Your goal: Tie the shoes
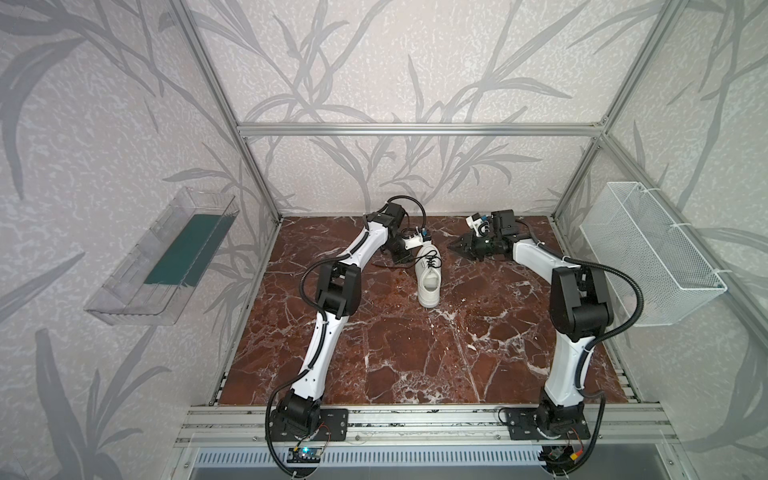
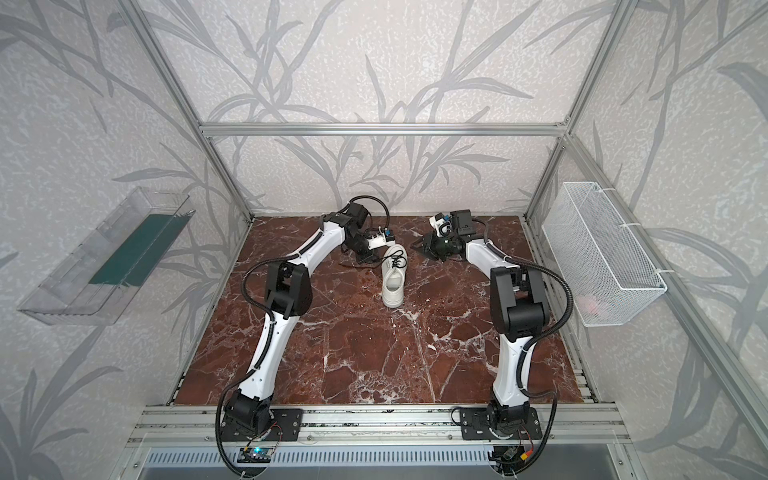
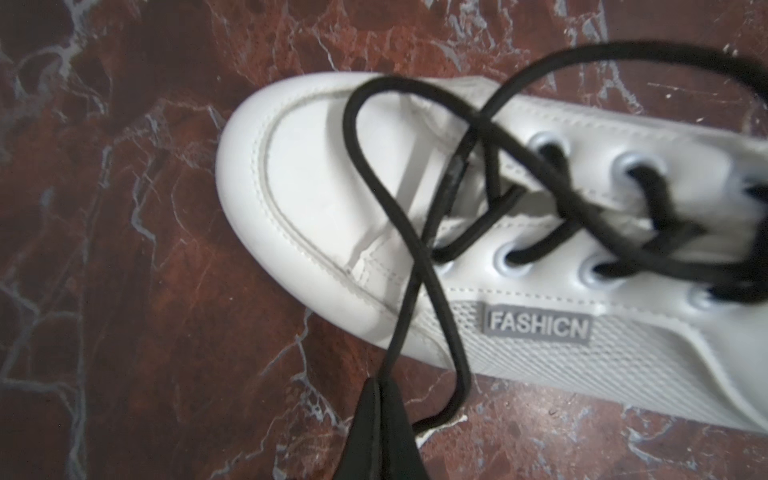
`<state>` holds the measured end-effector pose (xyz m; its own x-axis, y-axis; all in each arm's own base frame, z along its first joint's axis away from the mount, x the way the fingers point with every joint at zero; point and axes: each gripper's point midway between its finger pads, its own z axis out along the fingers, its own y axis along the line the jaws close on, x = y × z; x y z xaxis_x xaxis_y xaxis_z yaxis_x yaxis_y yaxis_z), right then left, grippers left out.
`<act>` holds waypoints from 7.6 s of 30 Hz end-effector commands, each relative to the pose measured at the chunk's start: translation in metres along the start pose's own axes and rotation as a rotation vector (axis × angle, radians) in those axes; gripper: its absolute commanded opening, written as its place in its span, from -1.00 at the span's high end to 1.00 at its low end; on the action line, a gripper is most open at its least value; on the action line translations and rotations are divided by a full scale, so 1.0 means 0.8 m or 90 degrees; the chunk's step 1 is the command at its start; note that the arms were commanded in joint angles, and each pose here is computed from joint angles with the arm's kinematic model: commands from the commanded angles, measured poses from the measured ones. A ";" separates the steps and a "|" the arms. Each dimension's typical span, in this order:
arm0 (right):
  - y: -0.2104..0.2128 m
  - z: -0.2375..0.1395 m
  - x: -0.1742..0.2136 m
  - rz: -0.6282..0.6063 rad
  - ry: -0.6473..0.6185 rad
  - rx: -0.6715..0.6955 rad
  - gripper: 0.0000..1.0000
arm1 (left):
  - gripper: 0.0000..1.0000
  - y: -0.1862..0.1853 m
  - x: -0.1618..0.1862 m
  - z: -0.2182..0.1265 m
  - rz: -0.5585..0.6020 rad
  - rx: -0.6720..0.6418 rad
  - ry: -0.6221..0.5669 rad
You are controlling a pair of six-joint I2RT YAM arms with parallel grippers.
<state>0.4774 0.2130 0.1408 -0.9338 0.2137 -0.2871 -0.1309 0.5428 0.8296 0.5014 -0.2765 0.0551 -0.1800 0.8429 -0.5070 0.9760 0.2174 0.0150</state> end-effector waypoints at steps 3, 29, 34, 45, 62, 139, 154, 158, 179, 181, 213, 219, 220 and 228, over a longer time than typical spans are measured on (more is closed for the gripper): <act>0.026 0.032 -0.002 0.011 0.016 -0.035 0.75 | 1.00 -0.011 -0.021 -0.042 0.032 -0.015 -0.004; 0.009 0.126 0.004 0.048 0.079 -0.008 0.95 | 1.00 -0.028 -0.022 -0.063 0.048 -0.016 0.007; -0.014 0.121 0.011 0.053 0.078 0.061 1.00 | 1.00 -0.026 -0.023 -0.069 0.053 -0.025 0.011; -0.027 0.112 0.021 0.037 0.092 0.115 1.00 | 1.00 -0.022 -0.030 -0.084 0.061 -0.049 0.007; 0.025 0.095 0.003 0.018 0.078 0.030 0.88 | 1.00 -0.052 -0.060 -0.074 0.136 -0.044 -0.012; -0.010 0.051 0.051 0.156 0.074 -0.146 0.84 | 1.00 -0.070 -0.075 -0.019 0.098 0.001 -0.004; -0.024 0.058 0.057 0.174 0.080 -0.136 0.66 | 1.00 -0.070 -0.078 -0.019 0.093 0.001 -0.010; -0.027 0.060 0.058 0.181 0.082 -0.135 0.61 | 1.00 -0.071 -0.078 -0.019 0.092 0.003 -0.011; -0.014 0.068 0.051 0.180 0.082 -0.167 0.51 | 1.00 -0.076 -0.085 -0.018 0.078 0.015 -0.027; -0.013 0.069 0.051 0.181 0.083 -0.169 0.52 | 1.00 -0.076 -0.087 -0.020 0.076 0.015 -0.030; -0.023 0.066 0.056 0.177 0.078 -0.160 1.00 | 0.38 -0.038 -0.092 -0.053 -0.030 -0.056 -0.062; -0.024 0.065 0.056 0.156 0.073 -0.148 1.00 | 0.29 -0.020 -0.107 -0.076 -0.141 -0.023 -0.159; -0.025 0.065 0.057 0.151 0.075 -0.144 1.00 | 0.29 -0.015 -0.110 -0.082 -0.163 -0.012 -0.184; -0.022 0.065 0.068 0.050 0.076 -0.091 1.00 | 0.19 0.028 -0.114 -0.095 -0.354 -0.023 -0.249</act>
<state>0.4522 0.2540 0.0752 -0.9783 0.1926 -0.0761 -0.0054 0.3436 0.9391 0.5313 -0.2977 0.1367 -0.5468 0.4644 -0.6967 0.7830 0.5782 -0.2292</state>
